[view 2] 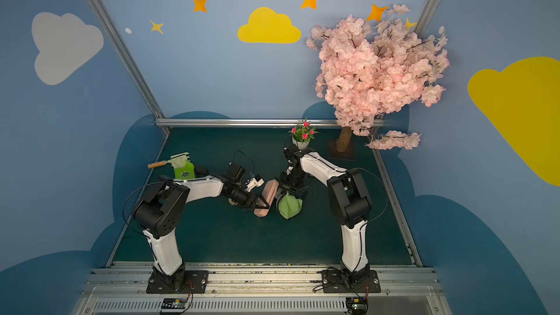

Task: Wipe the eyeglass case
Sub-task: Wipe the dirt from the eyeglass case.

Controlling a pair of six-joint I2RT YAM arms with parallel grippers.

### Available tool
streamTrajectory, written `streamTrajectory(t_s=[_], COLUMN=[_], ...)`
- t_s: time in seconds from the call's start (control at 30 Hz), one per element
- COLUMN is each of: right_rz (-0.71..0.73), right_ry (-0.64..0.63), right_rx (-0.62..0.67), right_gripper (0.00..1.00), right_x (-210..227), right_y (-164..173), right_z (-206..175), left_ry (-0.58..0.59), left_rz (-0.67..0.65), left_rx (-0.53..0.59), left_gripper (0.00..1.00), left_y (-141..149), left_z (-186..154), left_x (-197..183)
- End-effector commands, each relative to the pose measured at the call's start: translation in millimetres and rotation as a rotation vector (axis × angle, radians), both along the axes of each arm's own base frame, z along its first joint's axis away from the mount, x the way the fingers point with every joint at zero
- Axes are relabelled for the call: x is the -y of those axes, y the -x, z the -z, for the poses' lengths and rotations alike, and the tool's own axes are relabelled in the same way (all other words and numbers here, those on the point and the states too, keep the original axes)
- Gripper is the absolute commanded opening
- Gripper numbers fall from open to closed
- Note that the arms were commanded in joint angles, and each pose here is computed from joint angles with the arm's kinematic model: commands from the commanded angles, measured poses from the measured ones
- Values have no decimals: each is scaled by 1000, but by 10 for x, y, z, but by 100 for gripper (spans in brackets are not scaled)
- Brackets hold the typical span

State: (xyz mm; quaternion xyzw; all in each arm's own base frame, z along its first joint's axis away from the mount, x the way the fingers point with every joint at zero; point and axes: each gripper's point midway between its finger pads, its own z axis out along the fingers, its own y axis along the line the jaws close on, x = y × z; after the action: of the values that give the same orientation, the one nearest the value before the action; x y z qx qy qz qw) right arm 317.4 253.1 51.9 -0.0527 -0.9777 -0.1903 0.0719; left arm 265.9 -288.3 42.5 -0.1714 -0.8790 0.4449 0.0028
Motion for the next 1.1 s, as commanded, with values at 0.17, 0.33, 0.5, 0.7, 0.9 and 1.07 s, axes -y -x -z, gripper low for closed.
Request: streamTrajectory(t_s=[0.17, 0.33, 0.5, 0.7, 0.9, 1.07], right_rz=[59, 45, -20, -144, 20, 149], right_ry=[-268, -488, -589, -660, -680, -602], right_rx=[-77, -223, -288, -342, -186, 10], right_gripper=[0, 0, 0, 0, 0, 0], right_x=[-553, -897, -907, -1139, -922, -687], right_y=[-125, 323, 911, 1427, 574, -271], right_z=[122, 108, -160, -426, -496, -572], left_ry=[80, 108, 160, 189, 177, 195], left_rz=[37, 19, 9, 2, 8, 39], left_rx=[-63, -124, -158, -165, -172, -192], left_gripper=[3, 3, 3, 3, 3, 3], left_y=[58, -9, -48, -115, -38, 71], left_z=[55, 117, 91, 42, 80, 59], left_x=[190, 213, 246, 269, 262, 314])
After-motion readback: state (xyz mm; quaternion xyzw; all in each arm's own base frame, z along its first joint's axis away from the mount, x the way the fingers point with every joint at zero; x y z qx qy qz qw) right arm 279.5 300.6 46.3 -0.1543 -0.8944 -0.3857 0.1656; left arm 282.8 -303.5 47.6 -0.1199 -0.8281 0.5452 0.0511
